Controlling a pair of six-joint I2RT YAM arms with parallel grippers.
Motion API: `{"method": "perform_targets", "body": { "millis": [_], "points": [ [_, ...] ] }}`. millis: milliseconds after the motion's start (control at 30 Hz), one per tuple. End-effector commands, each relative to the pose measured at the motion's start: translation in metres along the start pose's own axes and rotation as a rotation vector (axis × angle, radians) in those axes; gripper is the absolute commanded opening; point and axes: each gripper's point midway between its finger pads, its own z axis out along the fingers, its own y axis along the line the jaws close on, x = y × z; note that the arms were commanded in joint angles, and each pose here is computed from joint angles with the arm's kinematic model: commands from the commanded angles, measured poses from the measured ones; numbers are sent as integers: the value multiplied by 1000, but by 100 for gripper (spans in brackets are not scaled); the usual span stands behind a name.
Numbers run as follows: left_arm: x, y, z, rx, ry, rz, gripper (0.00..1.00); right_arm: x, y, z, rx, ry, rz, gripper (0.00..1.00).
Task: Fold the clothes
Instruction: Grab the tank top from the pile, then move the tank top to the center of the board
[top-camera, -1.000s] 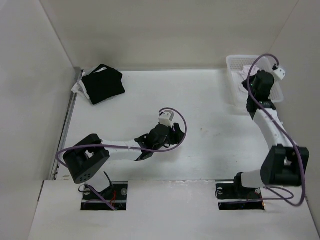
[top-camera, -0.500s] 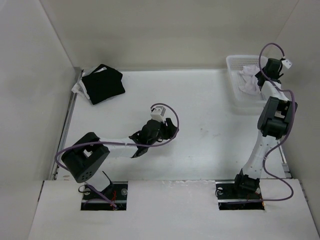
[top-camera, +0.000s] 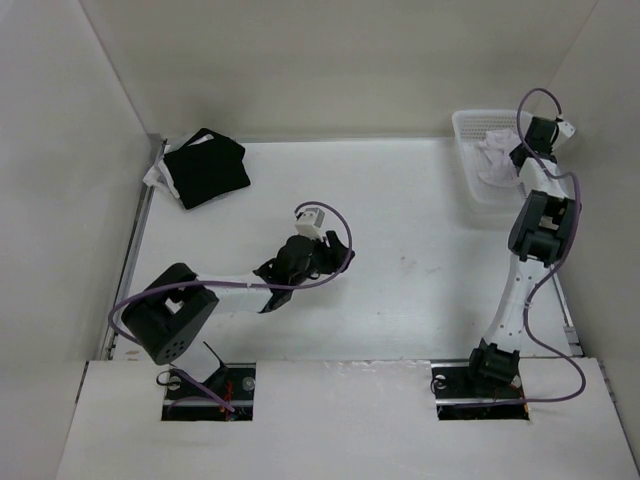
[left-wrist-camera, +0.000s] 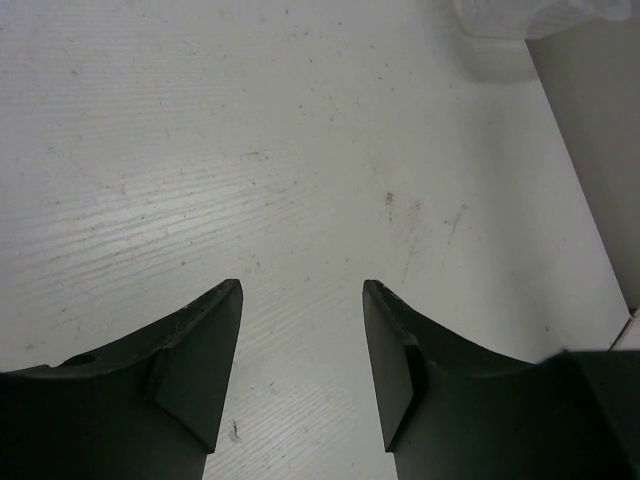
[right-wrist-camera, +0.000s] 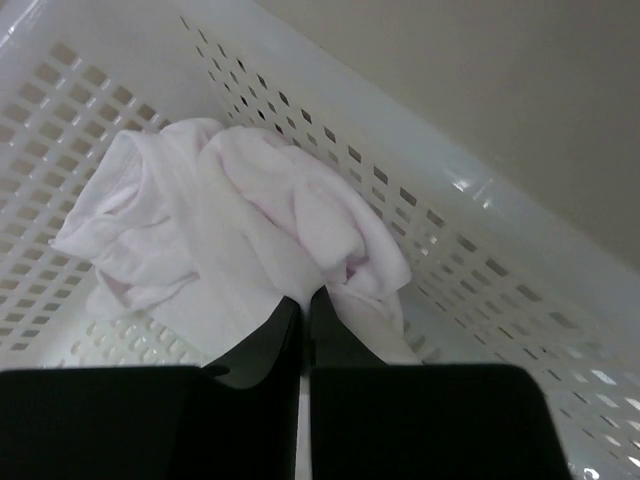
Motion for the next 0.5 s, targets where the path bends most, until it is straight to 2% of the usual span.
{"method": "perform_targets", "body": {
  "millis": [0, 67, 133, 167, 233, 267, 467],
  "points": [
    [-15, -16, 1, 69, -45, -27, 50, -59, 17, -38, -83, -141, 77, 1],
    [-14, -16, 3, 70, -39, -30, 50, -89, 33, -72, -171, -229, 109, 1],
    [-12, -16, 6, 71, -30, -35, 50, -129, 67, -141, -314, -322, 167, 1],
    [-12, -16, 6, 72, -28, -37, 50, -136, 75, -158, -349, -335, 179, 1],
    [-16, -14, 5, 70, -37, -45, 49, -165, 106, -255, -505, -402, 221, 1],
    [-18, -13, 3, 67, -45, -48, 49, -171, 117, -295, -570, -423, 227, 1],
    [-39, -5, -10, 55, -100, -92, 49, -165, 149, -475, -884, -454, 212, 2]
  ]
}}
